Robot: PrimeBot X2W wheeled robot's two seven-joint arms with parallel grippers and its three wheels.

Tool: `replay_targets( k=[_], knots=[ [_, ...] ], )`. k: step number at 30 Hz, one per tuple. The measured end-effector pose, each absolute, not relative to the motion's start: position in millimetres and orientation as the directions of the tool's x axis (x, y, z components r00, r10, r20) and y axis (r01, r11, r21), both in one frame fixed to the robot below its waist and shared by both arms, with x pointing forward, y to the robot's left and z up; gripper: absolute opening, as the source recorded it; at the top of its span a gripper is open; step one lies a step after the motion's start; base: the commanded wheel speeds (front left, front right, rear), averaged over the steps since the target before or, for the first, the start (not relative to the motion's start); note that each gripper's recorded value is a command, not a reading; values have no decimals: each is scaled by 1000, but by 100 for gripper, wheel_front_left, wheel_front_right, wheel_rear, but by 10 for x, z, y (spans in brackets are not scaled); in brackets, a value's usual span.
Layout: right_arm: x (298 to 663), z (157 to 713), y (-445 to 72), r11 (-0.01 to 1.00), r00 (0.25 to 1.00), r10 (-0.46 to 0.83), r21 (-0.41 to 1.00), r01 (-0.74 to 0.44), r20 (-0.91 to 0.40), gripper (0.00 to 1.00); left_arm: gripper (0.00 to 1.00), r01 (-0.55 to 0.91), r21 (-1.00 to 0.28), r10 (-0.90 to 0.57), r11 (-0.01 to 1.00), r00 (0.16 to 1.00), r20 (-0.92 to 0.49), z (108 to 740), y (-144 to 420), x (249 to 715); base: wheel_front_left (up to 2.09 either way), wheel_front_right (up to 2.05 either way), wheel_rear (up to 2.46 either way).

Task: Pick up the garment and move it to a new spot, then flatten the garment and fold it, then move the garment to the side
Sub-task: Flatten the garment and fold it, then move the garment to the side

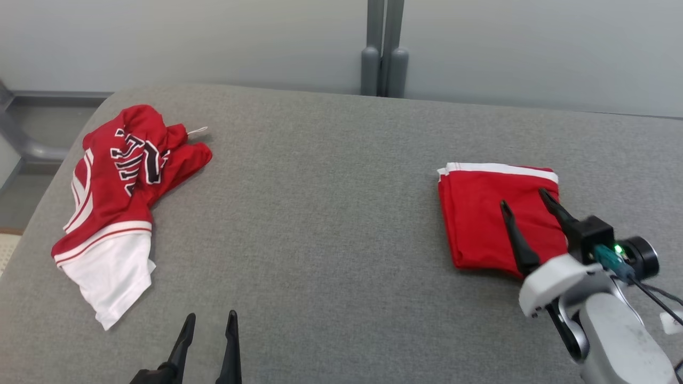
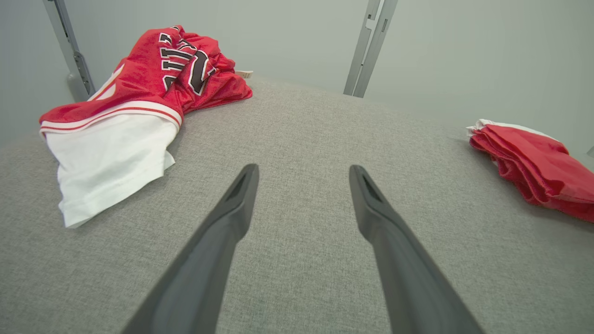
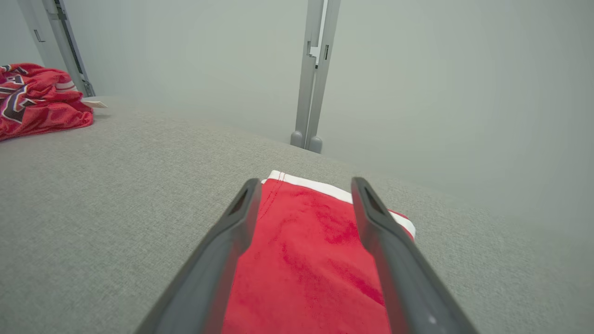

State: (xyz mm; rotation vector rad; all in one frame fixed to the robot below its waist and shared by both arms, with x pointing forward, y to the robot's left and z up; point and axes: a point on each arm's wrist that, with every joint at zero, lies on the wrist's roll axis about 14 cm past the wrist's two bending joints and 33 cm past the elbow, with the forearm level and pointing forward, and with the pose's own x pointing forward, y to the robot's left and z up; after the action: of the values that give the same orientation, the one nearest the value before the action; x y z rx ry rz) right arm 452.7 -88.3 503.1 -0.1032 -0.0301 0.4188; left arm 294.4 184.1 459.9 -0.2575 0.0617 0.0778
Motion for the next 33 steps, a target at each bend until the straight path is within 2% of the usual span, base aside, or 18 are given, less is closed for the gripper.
replay_targets(
  k=[7,14,20,33],
  knots=[
    [3954,5130,-1631,968,968,241,-95,-234,70,100,100,-20,-223,13,975,999,-31,4686,1798,2985,0,0,0],
    [3512,5016,-1904,989,989,139,-50,-137,52,100,100,12,-217,-15,976,1000,-14,4721,1764,3021,0,0,0],
    [3359,4976,-1997,997,996,81,-10,-80,49,100,100,33,-224,-40,974,999,-25,4677,1701,2980,0,0,0],
    [3386,4978,-1978,998,997,63,17,-64,54,100,100,70,-220,-82,973,996,-46,4616,1594,3019,0,0,0]
  ],
)
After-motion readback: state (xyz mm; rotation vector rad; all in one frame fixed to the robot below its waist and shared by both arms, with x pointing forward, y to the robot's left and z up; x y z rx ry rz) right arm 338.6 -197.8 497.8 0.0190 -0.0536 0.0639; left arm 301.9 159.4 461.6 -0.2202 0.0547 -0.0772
